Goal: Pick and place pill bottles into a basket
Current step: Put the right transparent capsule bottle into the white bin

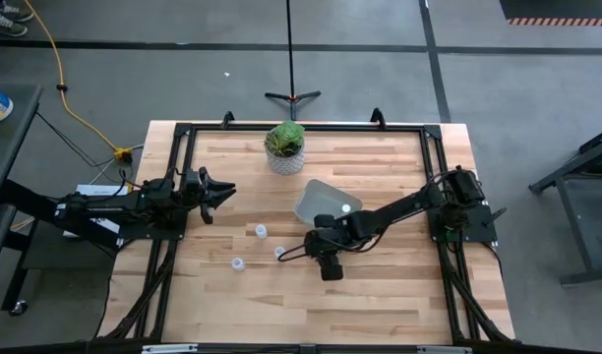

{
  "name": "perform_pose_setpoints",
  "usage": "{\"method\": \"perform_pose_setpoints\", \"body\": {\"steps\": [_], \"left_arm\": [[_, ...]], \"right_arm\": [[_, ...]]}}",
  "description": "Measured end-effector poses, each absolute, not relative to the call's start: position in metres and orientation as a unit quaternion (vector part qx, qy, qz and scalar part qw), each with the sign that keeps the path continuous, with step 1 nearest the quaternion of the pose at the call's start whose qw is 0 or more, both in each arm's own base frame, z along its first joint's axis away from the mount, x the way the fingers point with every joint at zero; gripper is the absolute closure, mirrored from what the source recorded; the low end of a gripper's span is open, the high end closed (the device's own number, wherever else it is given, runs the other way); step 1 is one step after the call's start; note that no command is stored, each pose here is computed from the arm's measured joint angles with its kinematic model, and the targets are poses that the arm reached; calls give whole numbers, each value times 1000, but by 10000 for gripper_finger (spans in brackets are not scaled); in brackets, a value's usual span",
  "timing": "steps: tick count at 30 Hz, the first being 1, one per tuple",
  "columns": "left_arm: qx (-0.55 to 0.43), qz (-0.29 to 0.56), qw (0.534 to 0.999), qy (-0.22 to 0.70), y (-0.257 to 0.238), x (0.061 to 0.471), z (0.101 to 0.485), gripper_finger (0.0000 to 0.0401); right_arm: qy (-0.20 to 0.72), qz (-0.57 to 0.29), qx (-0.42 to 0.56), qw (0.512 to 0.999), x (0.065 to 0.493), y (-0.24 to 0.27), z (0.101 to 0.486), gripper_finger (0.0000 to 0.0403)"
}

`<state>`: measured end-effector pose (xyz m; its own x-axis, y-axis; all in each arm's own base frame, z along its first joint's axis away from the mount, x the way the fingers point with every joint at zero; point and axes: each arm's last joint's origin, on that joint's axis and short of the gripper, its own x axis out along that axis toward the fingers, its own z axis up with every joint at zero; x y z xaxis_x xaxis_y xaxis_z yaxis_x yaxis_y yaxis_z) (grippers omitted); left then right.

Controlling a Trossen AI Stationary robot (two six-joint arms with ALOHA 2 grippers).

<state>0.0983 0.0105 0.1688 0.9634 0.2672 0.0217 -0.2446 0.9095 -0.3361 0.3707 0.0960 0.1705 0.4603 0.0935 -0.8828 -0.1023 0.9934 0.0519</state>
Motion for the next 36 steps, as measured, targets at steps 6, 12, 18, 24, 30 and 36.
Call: {"method": "perform_pose_setpoints", "body": {"steps": [6,12,18,24,30,36], "left_arm": [[-168,131,977,-33,10,98,169,272],[-167,131,977,-33,10,98,169,272],[-168,131,977,-33,10,98,169,272],[-168,130,977,-33,10,98,169,272],[-168,130,977,-33,10,98,169,272],[-168,130,977,-33,10,98,169,272]], "right_arm": [[508,39,33,860,377,91,179,277],[448,42,3,893,404,78,233,273],[471,-83,-58,876,407,34,270,260],[559,-83,41,824,390,-12,234,277],[567,-67,76,818,380,-18,192,265],[559,-62,94,821,378,-17,182,268]]}}
